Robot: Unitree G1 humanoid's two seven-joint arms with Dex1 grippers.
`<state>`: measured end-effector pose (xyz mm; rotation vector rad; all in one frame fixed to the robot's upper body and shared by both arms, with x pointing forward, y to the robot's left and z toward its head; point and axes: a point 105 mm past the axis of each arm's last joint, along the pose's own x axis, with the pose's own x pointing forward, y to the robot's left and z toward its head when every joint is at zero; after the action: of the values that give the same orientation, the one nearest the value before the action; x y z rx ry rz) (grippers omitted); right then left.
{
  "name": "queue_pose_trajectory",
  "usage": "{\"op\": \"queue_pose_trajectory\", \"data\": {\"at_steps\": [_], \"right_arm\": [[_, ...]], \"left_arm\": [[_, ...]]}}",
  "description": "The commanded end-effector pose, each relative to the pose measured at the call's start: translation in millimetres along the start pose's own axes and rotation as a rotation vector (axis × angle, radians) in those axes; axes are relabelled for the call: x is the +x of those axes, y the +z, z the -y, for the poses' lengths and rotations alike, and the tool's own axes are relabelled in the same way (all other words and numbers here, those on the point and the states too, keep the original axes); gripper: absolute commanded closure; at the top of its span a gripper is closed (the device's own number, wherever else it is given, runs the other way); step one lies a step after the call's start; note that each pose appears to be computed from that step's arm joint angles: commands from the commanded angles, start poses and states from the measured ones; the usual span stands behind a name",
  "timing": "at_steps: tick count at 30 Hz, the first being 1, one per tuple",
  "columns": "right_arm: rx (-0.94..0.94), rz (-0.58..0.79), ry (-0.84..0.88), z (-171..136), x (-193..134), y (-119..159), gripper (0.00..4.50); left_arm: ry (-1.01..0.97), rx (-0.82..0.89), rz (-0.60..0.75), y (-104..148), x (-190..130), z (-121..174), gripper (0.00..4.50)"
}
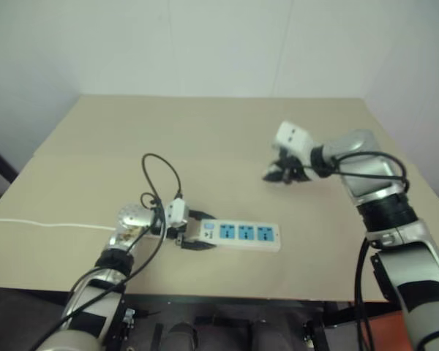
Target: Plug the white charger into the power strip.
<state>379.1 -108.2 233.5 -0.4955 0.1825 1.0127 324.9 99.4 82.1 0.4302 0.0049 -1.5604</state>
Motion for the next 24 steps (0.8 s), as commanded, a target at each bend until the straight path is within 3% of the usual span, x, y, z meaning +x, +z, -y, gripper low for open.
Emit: {"op": "queue_pose_trajectory", "data": {"at_steps": [1,5,12,18,24], "right_arm": [[0.207,0.407,-0.045,-4,-24,40,3.37],[0.29,0.562,-0.029,-27,-30,34,3.37],[0.332,0.523,0.015,-68,-4,4,3.37],[0.262,0.594,-0.101,-78,16,-7,3.37],[0.199,0.638,-0.059,-95,32,-14,3.37]], "left_arm": [[-0.052,-0.049,-0.084,-19,7,12,1.23],[-0.044,-0.054,-0.086,-20,6,11,1.23],[-0.055,-0.053,-0.102,-21,4,12,1.23],[-0.052,-0.052,-0.107,-20,2,11,1.23],[-0.052,-0.051,-0.108,-19,1,10,1.23]]}}
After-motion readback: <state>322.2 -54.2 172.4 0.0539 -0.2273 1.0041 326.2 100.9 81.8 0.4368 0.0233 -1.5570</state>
